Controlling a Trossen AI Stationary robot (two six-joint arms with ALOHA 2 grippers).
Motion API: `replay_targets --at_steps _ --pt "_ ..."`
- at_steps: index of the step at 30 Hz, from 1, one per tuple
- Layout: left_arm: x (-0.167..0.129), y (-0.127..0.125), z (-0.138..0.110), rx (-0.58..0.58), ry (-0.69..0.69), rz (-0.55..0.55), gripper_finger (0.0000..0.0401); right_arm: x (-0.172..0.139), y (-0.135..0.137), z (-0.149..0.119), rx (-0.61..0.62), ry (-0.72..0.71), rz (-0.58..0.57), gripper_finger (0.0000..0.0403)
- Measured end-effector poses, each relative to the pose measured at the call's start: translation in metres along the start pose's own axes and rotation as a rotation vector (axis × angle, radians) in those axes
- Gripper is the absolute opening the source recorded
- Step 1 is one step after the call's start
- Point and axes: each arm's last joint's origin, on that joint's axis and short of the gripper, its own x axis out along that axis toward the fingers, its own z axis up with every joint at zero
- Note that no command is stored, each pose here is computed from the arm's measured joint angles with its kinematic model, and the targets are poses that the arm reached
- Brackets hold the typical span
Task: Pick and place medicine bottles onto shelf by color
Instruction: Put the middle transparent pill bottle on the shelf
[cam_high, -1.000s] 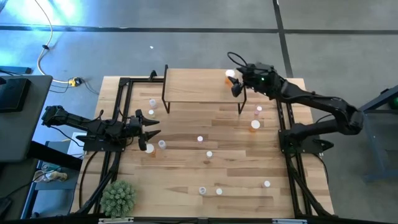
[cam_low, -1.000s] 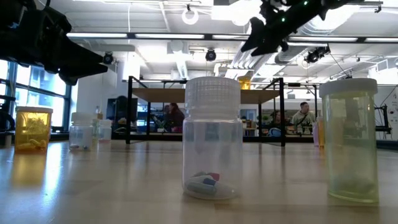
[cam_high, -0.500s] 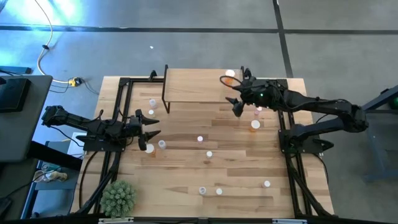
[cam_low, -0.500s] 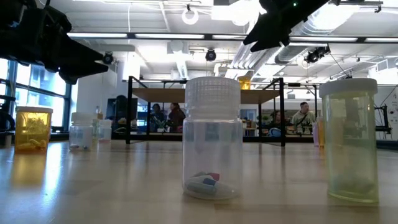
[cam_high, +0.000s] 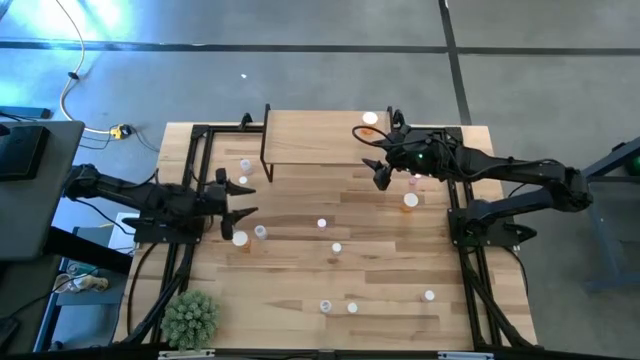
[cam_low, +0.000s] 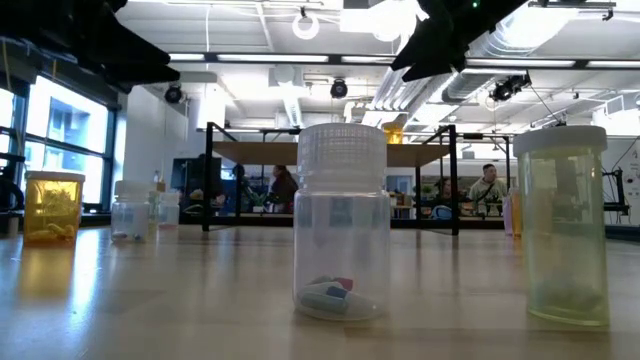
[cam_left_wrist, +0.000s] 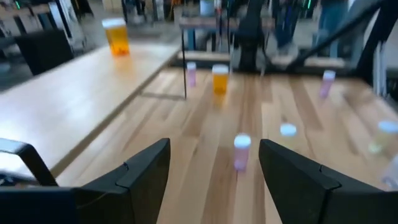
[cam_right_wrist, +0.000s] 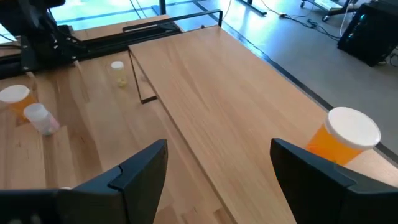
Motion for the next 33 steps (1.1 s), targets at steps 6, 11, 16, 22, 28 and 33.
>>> replay_targets --at_steps 6,11,16,22,28,33 --pt "0.009 -0.007 0.012 0.006 0.175 -0.024 0.0235 0.000 0.000 0.000 0.000 0.000 0.000 0.0275" --pt "0.022 -0.016 0.006 -0.021 0.292 -0.108 0.0234 0.000 0.000 0.000 0.000 0.000 -0.001 0.0275" --pt "0.034 -0.022 -0.004 -0.054 0.391 -0.117 0.0234 0.000 0.000 0.000 -0.002 0.000 -0.001 0.0275" --pt "0.044 -0.027 -0.015 -0.084 0.484 -0.113 0.0234 0.000 0.000 0.000 -0.011 0.000 -0.001 0.0275" --pt "0.052 -0.030 -0.024 -0.085 0.553 -0.096 0.0234 0.000 0.000 0.000 -0.012 0.003 -0.001 0.0275" --pt "0.056 -0.032 -0.030 -0.095 0.595 -0.077 0.0234 0.000 0.000 -0.001 -0.013 0.007 -0.001 0.0275"
